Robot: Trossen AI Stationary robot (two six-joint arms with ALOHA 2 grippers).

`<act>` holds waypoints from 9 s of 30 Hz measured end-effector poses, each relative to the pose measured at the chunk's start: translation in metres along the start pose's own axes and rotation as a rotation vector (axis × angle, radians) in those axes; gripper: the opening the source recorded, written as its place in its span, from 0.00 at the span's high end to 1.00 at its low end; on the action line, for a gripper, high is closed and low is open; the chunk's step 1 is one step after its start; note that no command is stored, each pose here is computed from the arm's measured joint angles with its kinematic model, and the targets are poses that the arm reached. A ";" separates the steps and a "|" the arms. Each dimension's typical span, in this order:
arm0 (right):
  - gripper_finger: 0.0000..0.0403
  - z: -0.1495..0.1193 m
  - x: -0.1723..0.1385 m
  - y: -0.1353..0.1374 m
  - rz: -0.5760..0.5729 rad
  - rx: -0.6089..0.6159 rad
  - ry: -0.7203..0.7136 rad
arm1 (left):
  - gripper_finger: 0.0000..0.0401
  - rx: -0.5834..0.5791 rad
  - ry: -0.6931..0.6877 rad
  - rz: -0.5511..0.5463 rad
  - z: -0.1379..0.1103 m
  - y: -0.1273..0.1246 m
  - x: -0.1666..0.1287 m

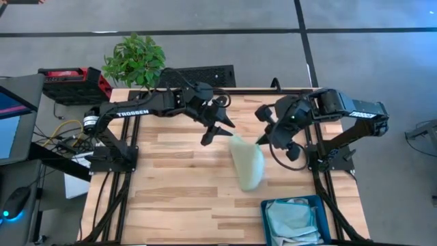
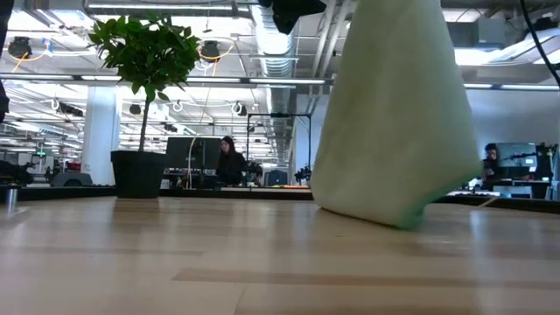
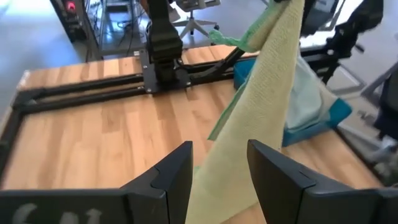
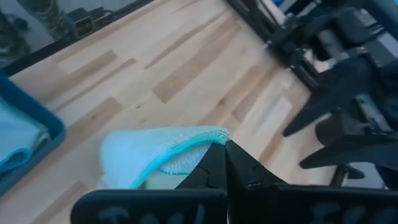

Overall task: Fold microfiber towels
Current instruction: Fold the green microfiber cloth

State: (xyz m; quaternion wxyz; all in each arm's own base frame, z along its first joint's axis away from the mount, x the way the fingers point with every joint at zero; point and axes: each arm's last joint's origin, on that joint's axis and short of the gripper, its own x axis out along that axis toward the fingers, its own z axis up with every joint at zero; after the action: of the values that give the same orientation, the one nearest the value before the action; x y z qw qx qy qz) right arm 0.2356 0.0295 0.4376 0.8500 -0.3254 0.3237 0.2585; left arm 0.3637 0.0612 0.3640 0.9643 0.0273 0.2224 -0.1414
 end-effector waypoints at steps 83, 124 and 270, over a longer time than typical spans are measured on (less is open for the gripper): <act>0.99 -0.178 0.079 -0.027 -0.463 0.987 0.621 | 0.95 0.094 0.546 -0.434 -0.125 0.031 0.076; 0.54 -0.141 0.100 0.011 -0.122 1.614 0.497 | 0.95 -0.190 0.690 -0.294 -0.104 0.008 0.050; 0.64 -0.114 0.236 -0.003 -0.043 1.375 0.531 | 0.95 -0.204 0.794 -0.045 -0.058 -0.070 0.003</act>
State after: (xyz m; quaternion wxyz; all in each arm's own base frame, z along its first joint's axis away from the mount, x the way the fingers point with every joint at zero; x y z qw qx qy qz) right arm 0.3488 -0.0010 0.2033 0.7599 0.2233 0.6011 -0.1069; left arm 0.3220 0.0004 0.3113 0.7979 -0.0209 0.5907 -0.1182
